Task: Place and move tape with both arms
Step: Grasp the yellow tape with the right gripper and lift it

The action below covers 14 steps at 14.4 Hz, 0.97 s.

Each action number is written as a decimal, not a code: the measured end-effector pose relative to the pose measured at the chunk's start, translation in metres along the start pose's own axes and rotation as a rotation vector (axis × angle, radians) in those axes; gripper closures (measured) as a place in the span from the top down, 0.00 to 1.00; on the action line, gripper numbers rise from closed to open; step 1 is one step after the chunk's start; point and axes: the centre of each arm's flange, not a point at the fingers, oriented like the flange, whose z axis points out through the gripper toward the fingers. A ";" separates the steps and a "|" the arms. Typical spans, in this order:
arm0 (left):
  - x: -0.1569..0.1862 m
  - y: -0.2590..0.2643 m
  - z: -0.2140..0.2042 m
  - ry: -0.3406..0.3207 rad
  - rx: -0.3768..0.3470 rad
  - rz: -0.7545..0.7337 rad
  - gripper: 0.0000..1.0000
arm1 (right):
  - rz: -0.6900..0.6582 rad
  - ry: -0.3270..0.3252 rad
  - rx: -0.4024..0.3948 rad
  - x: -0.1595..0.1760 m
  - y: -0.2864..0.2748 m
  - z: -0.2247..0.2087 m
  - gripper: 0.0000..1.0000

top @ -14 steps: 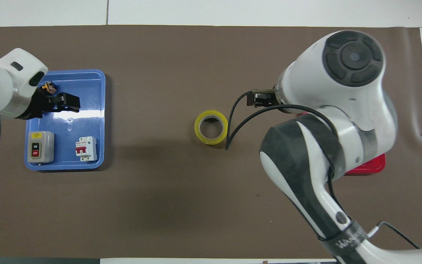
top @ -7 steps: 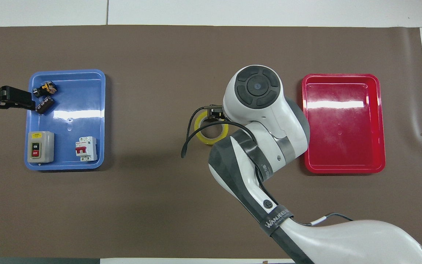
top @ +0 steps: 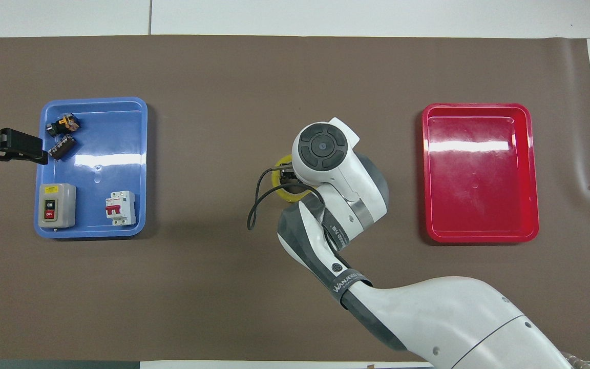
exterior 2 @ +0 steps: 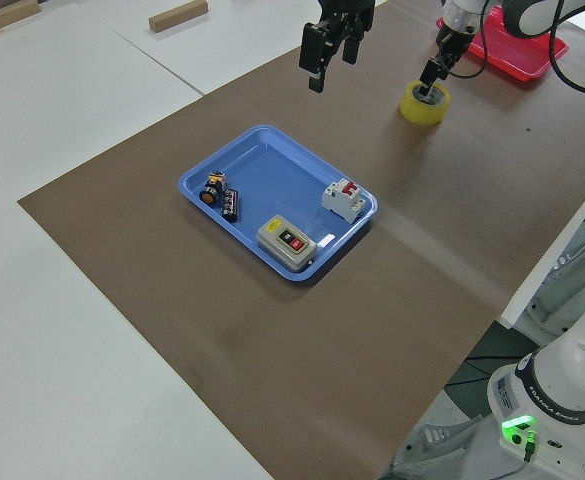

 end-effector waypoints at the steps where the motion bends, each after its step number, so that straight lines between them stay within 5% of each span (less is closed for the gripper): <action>1: 0.000 0.000 0.000 0.000 0.000 0.001 1.00 | -0.027 0.002 0.002 -0.004 0.001 0.006 1.00; 8: 0.000 0.001 -0.001 0.001 0.000 0.042 1.00 | -0.076 0.047 0.026 -0.011 0.008 0.018 0.99; 14: -0.001 0.001 -0.002 0.005 0.000 0.042 1.00 | -0.069 0.084 0.044 -0.008 0.012 0.020 0.80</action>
